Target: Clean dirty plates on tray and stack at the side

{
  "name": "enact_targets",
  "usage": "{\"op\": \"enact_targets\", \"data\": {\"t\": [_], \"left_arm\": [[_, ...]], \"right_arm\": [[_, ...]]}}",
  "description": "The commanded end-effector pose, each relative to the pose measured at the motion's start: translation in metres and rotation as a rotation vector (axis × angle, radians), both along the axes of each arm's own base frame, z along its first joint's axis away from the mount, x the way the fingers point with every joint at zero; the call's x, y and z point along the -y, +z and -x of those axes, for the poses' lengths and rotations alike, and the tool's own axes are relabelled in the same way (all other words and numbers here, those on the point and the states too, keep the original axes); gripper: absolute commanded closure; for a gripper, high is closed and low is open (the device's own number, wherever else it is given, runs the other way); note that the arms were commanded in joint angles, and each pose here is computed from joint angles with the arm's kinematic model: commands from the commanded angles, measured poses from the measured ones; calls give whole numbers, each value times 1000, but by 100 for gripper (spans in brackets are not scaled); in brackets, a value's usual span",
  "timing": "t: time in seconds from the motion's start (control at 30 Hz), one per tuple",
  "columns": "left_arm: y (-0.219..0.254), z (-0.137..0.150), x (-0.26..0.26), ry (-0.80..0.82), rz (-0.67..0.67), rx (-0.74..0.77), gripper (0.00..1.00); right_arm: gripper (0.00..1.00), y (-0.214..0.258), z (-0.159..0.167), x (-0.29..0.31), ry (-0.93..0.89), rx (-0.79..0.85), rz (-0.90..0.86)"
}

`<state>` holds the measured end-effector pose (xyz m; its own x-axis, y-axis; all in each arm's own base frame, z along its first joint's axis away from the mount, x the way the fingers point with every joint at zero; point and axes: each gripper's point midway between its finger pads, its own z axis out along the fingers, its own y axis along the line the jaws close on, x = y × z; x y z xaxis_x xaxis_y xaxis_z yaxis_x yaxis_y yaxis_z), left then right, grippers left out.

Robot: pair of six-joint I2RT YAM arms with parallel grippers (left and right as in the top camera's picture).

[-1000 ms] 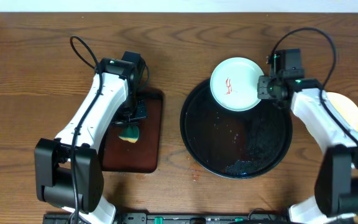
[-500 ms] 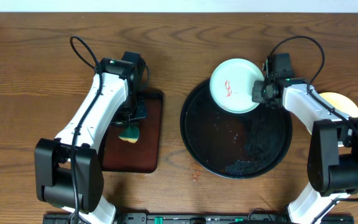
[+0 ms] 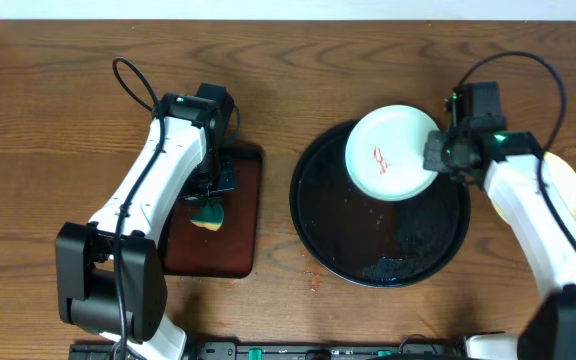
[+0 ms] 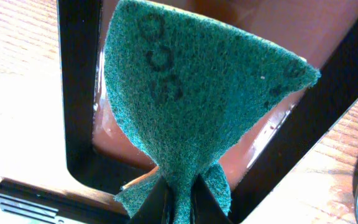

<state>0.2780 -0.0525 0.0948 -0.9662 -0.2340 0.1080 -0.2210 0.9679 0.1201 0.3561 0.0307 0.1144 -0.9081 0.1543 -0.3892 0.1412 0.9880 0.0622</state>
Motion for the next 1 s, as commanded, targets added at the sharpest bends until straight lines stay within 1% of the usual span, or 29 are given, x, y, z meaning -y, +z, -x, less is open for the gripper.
{"op": "enact_targets", "data": {"t": [0.0, 0.07, 0.17, 0.27, 0.33, 0.43, 0.47, 0.5, 0.53, 0.57, 0.63, 0.73, 0.97], "left_arm": [[1, 2, -3, -2, -6, -6, 93], [2, 2, -3, -2, -5, -5, 93], [5, 4, -3, -2, -4, 2, 93], [11, 4, -3, -2, 0, 18, 93], [17, 4, -3, -2, 5, 41, 93], [25, 4, -3, -2, 12, 76, 93], [28, 4, -3, -4, 15, 87, 93], [31, 4, -3, -11, 18, 97, 93], [34, 4, -3, -18, 21, 106, 92], [37, 5, -4, -26, 23, 113, 93], [40, 6, -4, -28, 25, 125, 93], [43, 6, -4, -28, 28, 135, 92], [43, 0, -2, -27, 33, 160, 92]], "right_arm": [[99, -10, 21, -14, 38, -97, -67], [99, -19, 39, -17, 43, -178, -89], [99, -33, 60, -20, -11, -266, -104], [99, -46, 72, -21, -79, -303, -117], [99, -60, 79, -20, -161, -321, -135], [99, -77, 86, -20, -235, -326, -158], [96, -81, 88, -22, -238, -332, -172], [82, -84, 90, -26, -225, -334, -189], [73, -84, 90, -29, -176, -332, -199], [66, -83, 87, -31, -102, -319, -197], [63, -78, 81, -36, 79, -285, -176], [62, -76, 74, -31, 201, -250, -110], [70, -75, 54, -18, 186, -169, -25]]}}
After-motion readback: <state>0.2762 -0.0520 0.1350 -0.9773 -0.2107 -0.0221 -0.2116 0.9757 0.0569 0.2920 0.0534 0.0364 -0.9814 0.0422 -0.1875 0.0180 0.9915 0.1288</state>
